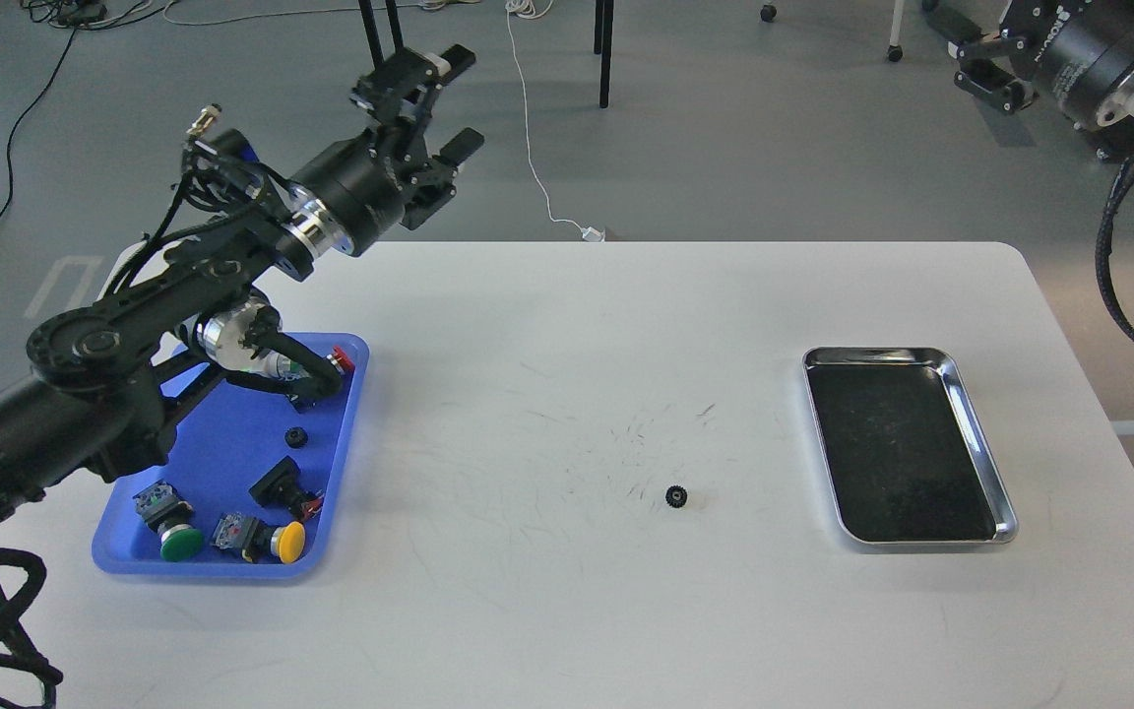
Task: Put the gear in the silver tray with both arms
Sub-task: 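Release the gear on the table and raise the left arm away, then move the right gripper down over the black gear on the table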
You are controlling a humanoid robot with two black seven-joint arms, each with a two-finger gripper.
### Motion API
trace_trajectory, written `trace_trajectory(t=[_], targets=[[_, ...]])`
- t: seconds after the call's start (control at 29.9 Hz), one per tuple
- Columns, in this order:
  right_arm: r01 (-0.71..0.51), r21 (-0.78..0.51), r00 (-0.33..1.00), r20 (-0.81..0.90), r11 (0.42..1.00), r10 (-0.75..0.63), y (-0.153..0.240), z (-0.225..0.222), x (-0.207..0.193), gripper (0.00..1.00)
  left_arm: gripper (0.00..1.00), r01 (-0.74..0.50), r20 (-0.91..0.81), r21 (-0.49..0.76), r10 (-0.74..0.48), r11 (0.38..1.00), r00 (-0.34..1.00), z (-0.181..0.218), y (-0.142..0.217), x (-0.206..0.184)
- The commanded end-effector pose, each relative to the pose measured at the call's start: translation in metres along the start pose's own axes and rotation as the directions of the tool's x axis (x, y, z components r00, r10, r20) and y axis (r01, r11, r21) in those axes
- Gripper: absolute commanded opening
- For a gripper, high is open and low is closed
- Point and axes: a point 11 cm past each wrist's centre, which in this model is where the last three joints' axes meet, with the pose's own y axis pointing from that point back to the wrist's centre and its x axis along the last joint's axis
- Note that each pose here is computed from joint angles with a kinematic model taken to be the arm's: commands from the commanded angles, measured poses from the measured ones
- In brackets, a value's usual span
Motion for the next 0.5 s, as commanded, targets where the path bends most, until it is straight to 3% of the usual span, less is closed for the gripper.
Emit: trace_trajectory(t=[0.0,0.13,0.3,0.4,0.47], targets=[[0.175,-0.082,0.975,-0.122,0.981,-0.184,-0.021,-0.007,-0.043,0.98,0.97,-0.153,-0.145,-0.043,0.145,0.987,0.979,0.014,0.010,0.041],[0.342,-0.269,0.844,-0.333,0.900,-0.420,-0.031,0.009,-0.092,0.98,0.97,-0.217,-0.222,-0.063,0.198,0.974,0.955,0.024,0.021,0.068],[0.484,-0.435,0.552,-0.522,0.759,-0.650,-0.037,0.032,-0.148,0.96,0.98,-0.258,-0.273,-0.067,0.231,0.964,0.934,0.036,0.026,0.084],[0.545,-0.554,0.266,-0.598,0.630,-0.756,-0.034,0.055,-0.186,0.95,0.98,-0.271,-0.274,-0.074,0.242,0.960,0.931,0.037,0.029,0.088],[0.588,-0.570,0.151,-0.619,0.574,-0.771,-0.034,0.066,-0.209,0.95,0.98,-0.274,-0.277,-0.079,0.243,0.958,0.930,0.038,0.031,0.089]])
